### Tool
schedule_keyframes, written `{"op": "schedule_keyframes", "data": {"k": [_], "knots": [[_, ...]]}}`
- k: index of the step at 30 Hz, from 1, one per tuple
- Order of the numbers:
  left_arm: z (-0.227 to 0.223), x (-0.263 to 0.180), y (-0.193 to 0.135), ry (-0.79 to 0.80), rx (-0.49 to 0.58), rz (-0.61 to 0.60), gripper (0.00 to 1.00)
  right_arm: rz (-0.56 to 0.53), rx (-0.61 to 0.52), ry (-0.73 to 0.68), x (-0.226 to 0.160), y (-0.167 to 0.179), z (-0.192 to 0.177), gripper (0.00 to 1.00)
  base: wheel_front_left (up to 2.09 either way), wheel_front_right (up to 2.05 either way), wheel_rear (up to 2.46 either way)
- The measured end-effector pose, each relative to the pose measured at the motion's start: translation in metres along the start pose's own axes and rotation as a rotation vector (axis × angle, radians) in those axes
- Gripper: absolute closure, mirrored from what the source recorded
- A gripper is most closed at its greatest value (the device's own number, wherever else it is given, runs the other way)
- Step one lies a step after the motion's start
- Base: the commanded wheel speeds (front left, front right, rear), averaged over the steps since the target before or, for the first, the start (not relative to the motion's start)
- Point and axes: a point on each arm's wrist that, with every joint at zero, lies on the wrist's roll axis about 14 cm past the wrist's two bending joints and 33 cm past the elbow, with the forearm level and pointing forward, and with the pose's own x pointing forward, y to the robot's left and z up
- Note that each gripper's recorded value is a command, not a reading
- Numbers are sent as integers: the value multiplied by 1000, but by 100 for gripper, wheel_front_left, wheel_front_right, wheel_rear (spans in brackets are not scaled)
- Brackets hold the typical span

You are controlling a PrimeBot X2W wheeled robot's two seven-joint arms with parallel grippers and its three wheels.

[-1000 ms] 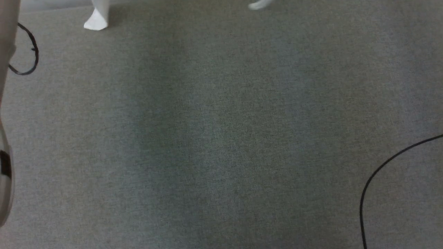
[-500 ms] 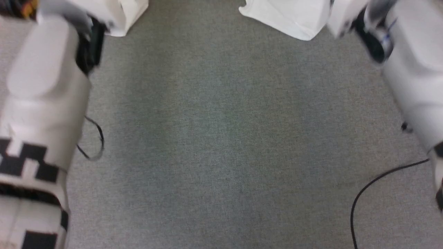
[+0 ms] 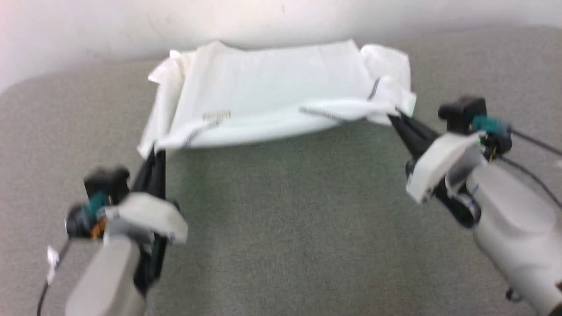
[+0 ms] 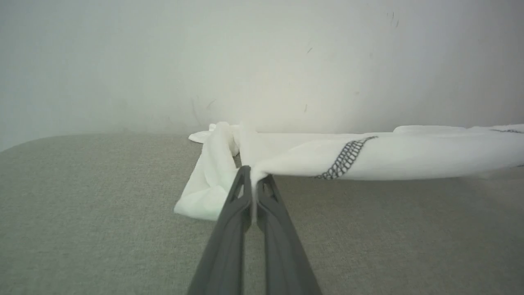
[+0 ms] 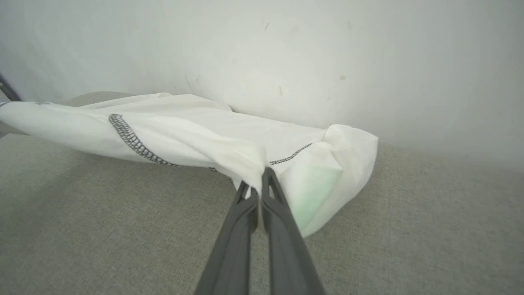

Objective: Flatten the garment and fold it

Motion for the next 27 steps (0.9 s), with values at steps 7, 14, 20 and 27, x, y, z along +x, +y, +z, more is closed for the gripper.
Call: {"op": "schedule_keyframes", "data": {"k": [7, 14, 20, 27], "knots": [[-19, -79, -9, 87, -12, 23, 100, -24, 61, -7, -57, 11, -23, 100, 0, 0, 0], [-35, -143, -19, 194, -51, 46, 100, -92, 122, 21, -111, 15, -58, 100, 0, 0, 0], [-55, -186, -21, 293, -100, 83, 100, -166, 183, 89, -154, 29, -92, 100, 0, 0, 0], [-75, -214, -23, 409, -154, 110, 100, -251, 213, 145, -192, 45, -96, 100, 0, 0, 0]]}}
